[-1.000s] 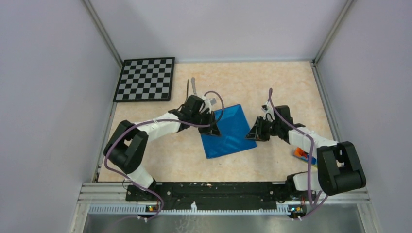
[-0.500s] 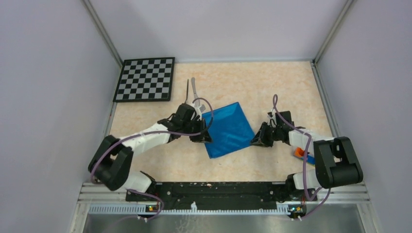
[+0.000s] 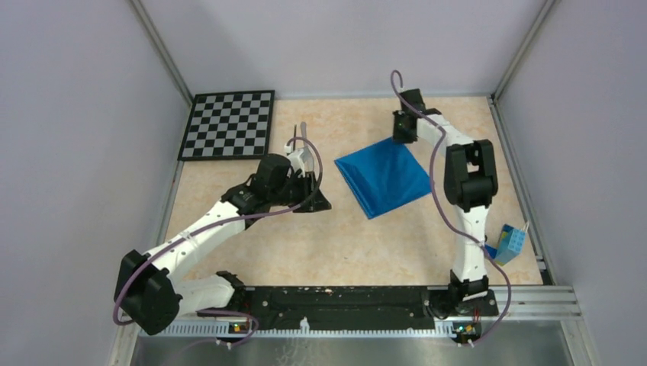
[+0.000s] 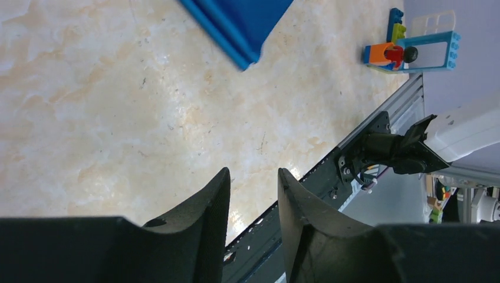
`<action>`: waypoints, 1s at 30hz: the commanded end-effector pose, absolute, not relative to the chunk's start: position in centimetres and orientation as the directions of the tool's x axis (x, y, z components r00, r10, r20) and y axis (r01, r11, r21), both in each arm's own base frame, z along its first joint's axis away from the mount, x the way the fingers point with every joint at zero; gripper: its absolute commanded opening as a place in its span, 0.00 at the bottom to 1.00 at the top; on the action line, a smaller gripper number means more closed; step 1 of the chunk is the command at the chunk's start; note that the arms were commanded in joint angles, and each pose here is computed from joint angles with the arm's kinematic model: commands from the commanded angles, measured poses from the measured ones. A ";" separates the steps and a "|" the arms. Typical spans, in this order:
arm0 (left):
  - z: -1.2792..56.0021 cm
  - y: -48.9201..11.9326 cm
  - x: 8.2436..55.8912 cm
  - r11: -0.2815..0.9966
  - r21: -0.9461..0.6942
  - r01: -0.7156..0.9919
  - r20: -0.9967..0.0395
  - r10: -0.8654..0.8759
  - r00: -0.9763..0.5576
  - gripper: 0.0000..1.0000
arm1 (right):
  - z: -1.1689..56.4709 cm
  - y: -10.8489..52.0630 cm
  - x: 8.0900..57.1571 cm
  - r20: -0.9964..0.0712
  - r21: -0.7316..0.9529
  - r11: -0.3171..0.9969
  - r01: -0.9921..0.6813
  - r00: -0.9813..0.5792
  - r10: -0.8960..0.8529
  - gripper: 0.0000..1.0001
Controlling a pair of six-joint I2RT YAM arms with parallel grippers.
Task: Fold the napkin into a case and place the utensils inside
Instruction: Rotate the square-folded napkin at the center of the board.
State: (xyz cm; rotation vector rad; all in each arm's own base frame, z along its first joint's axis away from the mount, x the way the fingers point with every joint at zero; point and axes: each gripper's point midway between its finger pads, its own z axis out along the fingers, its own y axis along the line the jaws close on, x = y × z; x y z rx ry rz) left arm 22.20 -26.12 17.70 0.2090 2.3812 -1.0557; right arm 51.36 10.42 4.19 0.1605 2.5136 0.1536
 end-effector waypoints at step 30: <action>11.0 -35.9 32.9 0.549 -0.806 0.219 -0.357 -0.156 -0.921 0.30 | 2.4 19.1 27.6 -0.474 0.495 0.846 -0.197 -0.878 0.073 0.00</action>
